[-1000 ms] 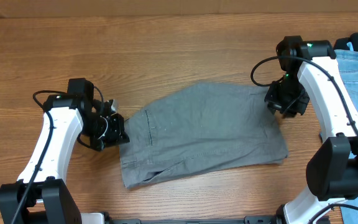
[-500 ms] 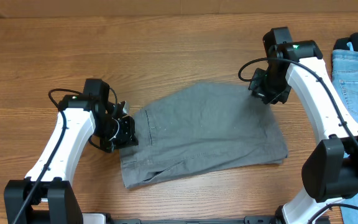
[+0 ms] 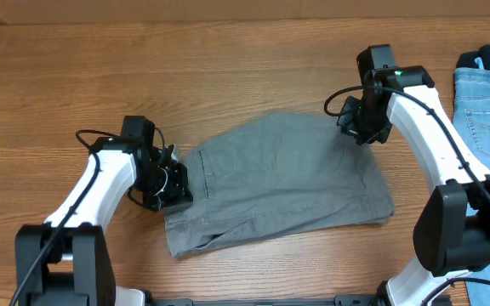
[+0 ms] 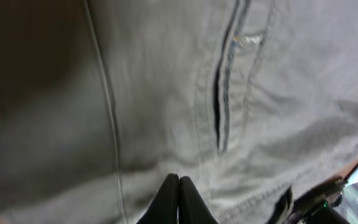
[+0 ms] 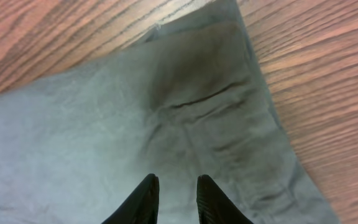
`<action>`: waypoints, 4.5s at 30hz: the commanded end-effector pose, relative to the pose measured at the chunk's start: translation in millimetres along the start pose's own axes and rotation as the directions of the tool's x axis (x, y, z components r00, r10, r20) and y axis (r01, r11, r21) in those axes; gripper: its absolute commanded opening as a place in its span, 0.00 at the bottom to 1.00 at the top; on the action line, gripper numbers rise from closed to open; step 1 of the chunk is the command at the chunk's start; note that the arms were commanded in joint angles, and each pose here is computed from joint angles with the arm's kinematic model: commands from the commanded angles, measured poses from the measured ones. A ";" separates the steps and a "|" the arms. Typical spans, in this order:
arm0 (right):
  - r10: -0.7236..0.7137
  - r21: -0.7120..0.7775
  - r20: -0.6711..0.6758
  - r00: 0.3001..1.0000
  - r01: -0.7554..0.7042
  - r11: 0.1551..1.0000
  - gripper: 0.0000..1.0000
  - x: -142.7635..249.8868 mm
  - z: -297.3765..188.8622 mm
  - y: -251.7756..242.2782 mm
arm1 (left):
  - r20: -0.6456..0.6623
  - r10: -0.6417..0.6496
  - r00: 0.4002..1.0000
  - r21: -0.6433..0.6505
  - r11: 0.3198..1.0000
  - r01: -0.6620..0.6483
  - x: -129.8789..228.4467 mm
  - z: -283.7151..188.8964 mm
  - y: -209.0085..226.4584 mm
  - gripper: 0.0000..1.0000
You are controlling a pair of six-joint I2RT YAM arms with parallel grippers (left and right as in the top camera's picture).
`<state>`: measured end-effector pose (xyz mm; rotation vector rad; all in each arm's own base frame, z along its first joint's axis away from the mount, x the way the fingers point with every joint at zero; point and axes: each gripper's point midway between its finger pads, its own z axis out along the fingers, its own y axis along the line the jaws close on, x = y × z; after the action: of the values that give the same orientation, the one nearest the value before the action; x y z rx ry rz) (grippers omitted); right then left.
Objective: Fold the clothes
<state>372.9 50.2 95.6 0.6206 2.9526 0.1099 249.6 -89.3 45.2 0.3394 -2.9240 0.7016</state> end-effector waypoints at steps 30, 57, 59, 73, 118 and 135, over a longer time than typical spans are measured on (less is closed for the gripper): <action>0.166 -0.081 -0.022 0.986 -0.167 0.983 0.19 29.2 89.6 -11.1 | 0.246 -0.192 0.950 0.046 0.981 0.186 -102.5 -1.9 96.8 0.04; 0.022 -0.194 0.073 0.997 -0.007 0.981 0.77 23.6 -64.1 21.5 | 0.145 0.085 0.986 -0.048 0.996 -0.079 -83.0 -140.3 -37.4 0.04; 0.011 -0.191 -0.001 1.000 -0.011 0.981 0.76 41.2 -53.0 20.6 | 0.081 0.124 0.989 -0.057 0.991 -0.120 -70.1 -117.4 -48.4 0.04; -0.059 -0.258 -0.186 0.981 0.009 0.966 0.30 111.0 15.6 35.9 | -0.164 0.076 0.983 -0.122 0.988 -0.097 -0.1 13.2 -17.0 0.04; 0.060 -0.306 0.101 0.993 -0.026 0.952 0.36 12.3 -20.9 45.2 | 0.336 0.126 0.933 -0.134 0.987 -0.085 -104.2 -74.1 -6.6 0.04; 0.208 0.055 -0.214 0.954 -0.201 0.978 0.04 47.7 117.9 -14.8 | 0.118 -0.081 0.990 -0.284 0.952 0.112 -123.6 30.9 101.3 0.04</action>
<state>347.8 91.7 1.7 0.8545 3.0716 0.3311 365.5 -29.7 0.9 0.4237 -3.1200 0.4534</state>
